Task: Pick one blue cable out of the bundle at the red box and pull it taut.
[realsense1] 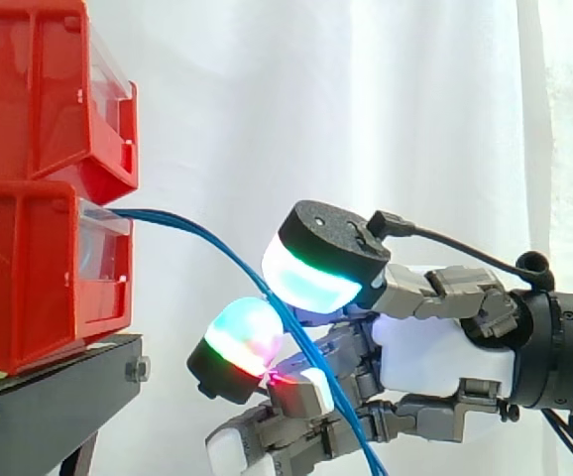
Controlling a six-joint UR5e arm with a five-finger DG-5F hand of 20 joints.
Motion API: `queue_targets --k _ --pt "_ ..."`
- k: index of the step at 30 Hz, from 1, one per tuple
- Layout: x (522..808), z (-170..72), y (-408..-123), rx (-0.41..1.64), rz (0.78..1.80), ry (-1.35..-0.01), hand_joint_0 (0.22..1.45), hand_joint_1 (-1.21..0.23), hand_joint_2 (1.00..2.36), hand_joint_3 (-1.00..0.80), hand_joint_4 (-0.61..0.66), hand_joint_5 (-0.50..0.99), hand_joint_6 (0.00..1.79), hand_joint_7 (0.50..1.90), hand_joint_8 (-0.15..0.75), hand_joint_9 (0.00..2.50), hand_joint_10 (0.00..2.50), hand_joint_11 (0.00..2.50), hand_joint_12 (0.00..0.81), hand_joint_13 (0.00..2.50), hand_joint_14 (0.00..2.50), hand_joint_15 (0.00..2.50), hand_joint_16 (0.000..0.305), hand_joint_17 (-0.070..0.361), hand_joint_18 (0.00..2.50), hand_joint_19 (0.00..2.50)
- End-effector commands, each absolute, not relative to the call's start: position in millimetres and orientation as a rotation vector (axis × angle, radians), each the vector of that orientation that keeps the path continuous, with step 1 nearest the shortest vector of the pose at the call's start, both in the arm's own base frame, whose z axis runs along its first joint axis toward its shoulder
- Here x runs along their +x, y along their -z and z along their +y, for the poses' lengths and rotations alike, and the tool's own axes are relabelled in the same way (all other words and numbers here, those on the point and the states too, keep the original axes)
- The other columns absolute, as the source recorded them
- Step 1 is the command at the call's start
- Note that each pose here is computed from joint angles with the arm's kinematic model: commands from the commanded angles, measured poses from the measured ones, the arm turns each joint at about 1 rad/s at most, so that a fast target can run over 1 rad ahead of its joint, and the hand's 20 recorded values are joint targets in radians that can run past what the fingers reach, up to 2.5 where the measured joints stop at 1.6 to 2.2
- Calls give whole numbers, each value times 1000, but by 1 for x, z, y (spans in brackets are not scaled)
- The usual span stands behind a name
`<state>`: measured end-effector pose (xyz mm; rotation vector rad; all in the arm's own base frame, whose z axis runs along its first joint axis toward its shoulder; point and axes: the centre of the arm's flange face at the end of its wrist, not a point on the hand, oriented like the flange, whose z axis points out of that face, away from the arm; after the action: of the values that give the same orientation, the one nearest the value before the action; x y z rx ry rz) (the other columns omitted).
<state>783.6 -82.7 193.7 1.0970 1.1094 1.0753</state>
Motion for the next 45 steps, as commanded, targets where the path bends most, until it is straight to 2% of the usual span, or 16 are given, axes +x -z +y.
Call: queue_targets --k 1,8,12,15,17,20,23,26,27,32,36,45 --pt "784 -83 -194 1098 1108 -1077 549 -671 1000 -500 190 -132 839 995 370 1152 15 1059 367 776 14 384 47 107 675 377" --pt "784 -83 -194 1099 1108 -1078 607 -686 1008 -392 172 -130 844 1031 367 1150 17 1078 359 773 16 383 45 102 668 379" --pt "784 -83 -194 1099 1108 -1078 639 -762 1010 -376 191 -135 856 1012 371 1136 17 1093 360 780 14 382 46 103 680 360" --pt "784 -83 -194 1101 1105 -1076 674 -869 1005 -434 169 -142 865 978 367 1128 16 1102 361 786 14 376 46 103 688 344" --pt "784 -83 -194 1098 1108 -1077 694 -911 1000 -498 169 -144 866 973 362 1117 16 1122 357 789 14 377 45 102 691 340" --pt "784 -84 -194 1099 1107 -1076 683 -933 1000 -500 202 -145 867 967 365 1118 16 1117 354 792 15 379 45 102 692 346" --pt "784 -84 -195 1098 1106 -1077 592 -881 1000 -500 207 -139 864 979 367 1132 15 1113 357 790 14 380 45 102 691 361" --pt "784 -85 -195 1098 1104 -1076 518 -720 1000 -500 208 -131 857 981 379 1148 15 1084 375 793 14 390 49 109 705 382" --pt "784 -85 -195 1098 1104 -1076 518 -650 1000 -500 201 -128 852 991 379 1153 15 1070 374 791 14 383 49 110 704 382" --pt "786 -86 -199 1094 1096 -1079 574 -515 1000 -492 180 -129 844 1026 360 1137 17 1063 362 762 15 401 47 106 665 417" --pt "786 -87 -200 1101 1104 -1072 599 -646 1010 -342 186 -138 854 1042 364 1126 16 1077 363 764 15 399 47 105 664 405" --pt "786 -87 -200 1104 1106 -1072 613 -777 1013 -216 183 -142 882 1014 383 1125 14 1104 378 787 14 388 50 113 710 366"
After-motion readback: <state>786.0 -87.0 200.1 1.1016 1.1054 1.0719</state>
